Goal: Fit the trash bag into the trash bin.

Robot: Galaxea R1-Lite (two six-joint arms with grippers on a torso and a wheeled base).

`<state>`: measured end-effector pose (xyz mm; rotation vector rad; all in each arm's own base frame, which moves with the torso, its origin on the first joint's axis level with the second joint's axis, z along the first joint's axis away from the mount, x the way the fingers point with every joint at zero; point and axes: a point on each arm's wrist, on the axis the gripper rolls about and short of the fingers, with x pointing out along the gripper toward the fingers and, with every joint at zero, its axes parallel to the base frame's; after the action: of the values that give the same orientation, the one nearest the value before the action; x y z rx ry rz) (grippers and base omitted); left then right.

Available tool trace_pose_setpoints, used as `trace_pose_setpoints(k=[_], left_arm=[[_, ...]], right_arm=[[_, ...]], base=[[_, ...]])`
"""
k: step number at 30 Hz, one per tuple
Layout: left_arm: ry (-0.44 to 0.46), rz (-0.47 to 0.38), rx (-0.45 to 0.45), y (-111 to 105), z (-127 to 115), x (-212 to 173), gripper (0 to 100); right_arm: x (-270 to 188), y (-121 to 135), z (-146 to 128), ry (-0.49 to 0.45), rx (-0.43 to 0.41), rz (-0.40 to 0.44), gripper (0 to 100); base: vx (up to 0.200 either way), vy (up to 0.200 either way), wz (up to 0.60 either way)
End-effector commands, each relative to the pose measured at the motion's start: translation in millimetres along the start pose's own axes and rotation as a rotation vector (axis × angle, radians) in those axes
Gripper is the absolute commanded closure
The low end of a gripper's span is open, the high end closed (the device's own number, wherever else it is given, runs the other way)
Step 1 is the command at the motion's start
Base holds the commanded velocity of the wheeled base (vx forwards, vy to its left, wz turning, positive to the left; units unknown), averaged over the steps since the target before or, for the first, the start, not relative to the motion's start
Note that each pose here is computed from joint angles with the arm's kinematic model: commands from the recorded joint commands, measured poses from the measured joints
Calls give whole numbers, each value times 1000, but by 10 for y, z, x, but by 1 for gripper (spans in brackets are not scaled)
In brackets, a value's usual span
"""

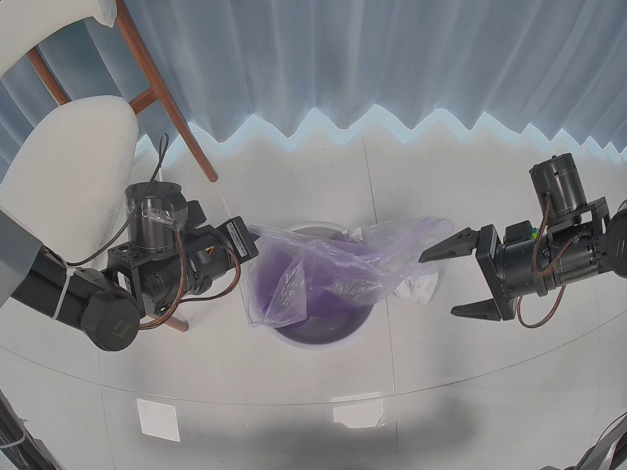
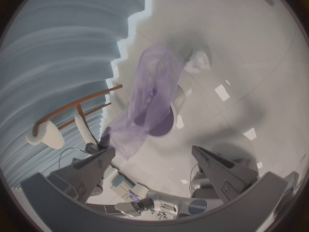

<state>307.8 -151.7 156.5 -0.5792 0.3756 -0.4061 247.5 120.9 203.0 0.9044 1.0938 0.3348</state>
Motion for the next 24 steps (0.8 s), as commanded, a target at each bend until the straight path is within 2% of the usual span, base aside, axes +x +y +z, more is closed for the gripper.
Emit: trace_pose_setpoints(k=[1, 4, 5, 10, 11, 18, 24], left_arm=[[-18, -41, 6, -139, 38, -109, 100], [-19, -42, 6, -141, 42, -113, 100], [-19, -44, 7, -148, 42, -130, 100], [-23, -36, 7, -145, 40, -154, 100], [-27, -34, 7, -145, 41, -154, 100], [-28, -35, 8, -148, 45, -153, 100], [-28, -35, 8, -148, 45, -153, 100]], right_arm=[[24, 174, -311, 40, 1, -8, 0], [43, 174, -308, 43, 6, -10, 0], [210, 216, -237, 40, 25, -7, 0], [383, 298, -118, 3, 86, 8, 0], [492, 301, -66, -13, 101, -11, 0], [798, 266, 39, -36, 106, -70, 0], [880, 250, 228, -110, 125, -81, 0]], base=[[0, 0, 0], [0, 0, 0], [0, 0, 0], [0, 0, 0], [0, 0, 0], [0, 0, 0], [0, 0, 0]])
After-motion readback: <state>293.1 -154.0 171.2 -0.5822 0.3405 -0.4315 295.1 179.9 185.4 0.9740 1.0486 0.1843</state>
